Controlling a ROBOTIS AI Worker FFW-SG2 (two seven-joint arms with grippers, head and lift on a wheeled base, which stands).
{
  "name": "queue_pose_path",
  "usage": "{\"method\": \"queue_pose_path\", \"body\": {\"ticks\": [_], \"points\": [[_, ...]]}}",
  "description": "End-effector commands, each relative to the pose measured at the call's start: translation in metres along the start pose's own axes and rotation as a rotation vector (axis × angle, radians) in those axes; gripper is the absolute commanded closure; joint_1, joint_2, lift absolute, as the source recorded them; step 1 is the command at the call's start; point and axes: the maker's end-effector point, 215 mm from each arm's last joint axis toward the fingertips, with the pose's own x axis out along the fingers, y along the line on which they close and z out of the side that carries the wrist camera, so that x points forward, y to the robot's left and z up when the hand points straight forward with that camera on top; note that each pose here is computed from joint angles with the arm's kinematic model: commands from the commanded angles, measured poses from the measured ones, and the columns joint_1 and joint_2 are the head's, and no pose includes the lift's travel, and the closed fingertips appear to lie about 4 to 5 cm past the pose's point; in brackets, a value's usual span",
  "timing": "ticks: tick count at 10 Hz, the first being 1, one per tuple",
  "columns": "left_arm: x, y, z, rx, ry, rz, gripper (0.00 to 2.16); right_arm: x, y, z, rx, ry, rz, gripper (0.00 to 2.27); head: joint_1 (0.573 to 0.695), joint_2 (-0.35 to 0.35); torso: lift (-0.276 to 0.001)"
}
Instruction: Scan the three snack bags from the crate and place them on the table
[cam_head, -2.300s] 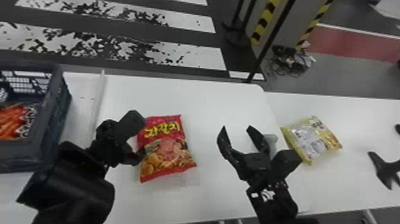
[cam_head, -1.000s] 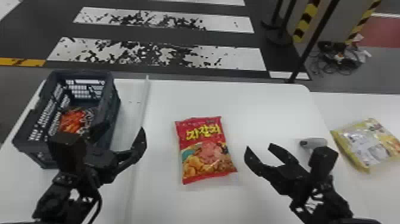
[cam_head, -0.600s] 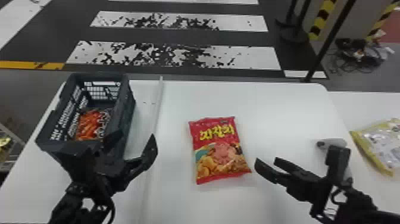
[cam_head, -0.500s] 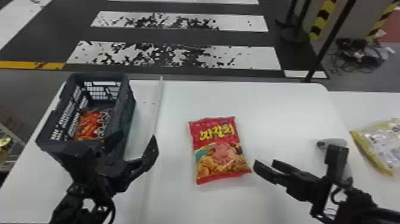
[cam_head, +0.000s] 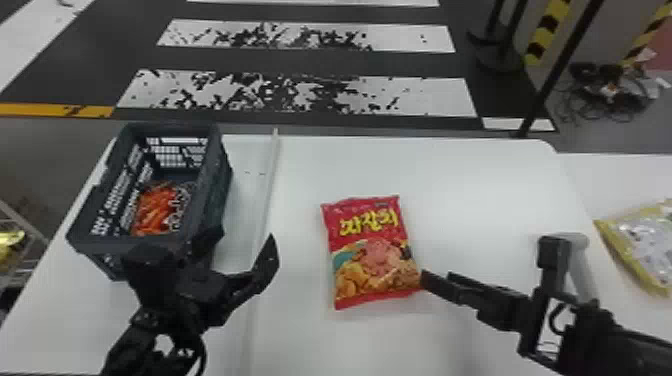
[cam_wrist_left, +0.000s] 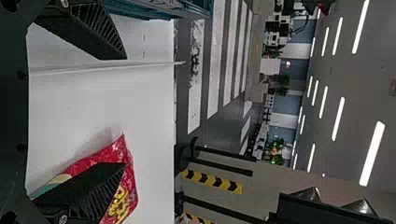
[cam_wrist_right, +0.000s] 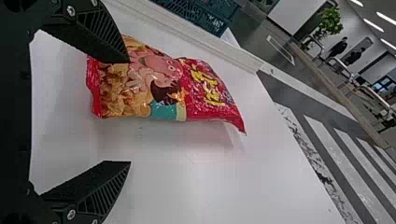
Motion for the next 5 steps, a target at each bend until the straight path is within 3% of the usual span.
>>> {"method": "queue_pose_path", "body": {"ticks": [1, 5], "points": [[0.002, -0.003, -0.003, -0.003, 0.005, -0.007, 0.07, 0.009, 0.006, -0.004, 0.009, 0.026, 0.023, 0.12, 0.695, 0.006, -0.062], [0.005, -0.007, -0.012, -0.005, 0.02, -0.018, 0.07, 0.032, 0.017, -0.022, 0.013, 0.093, 0.074, 0.16, 0.695, 0.033, -0.062]]}}
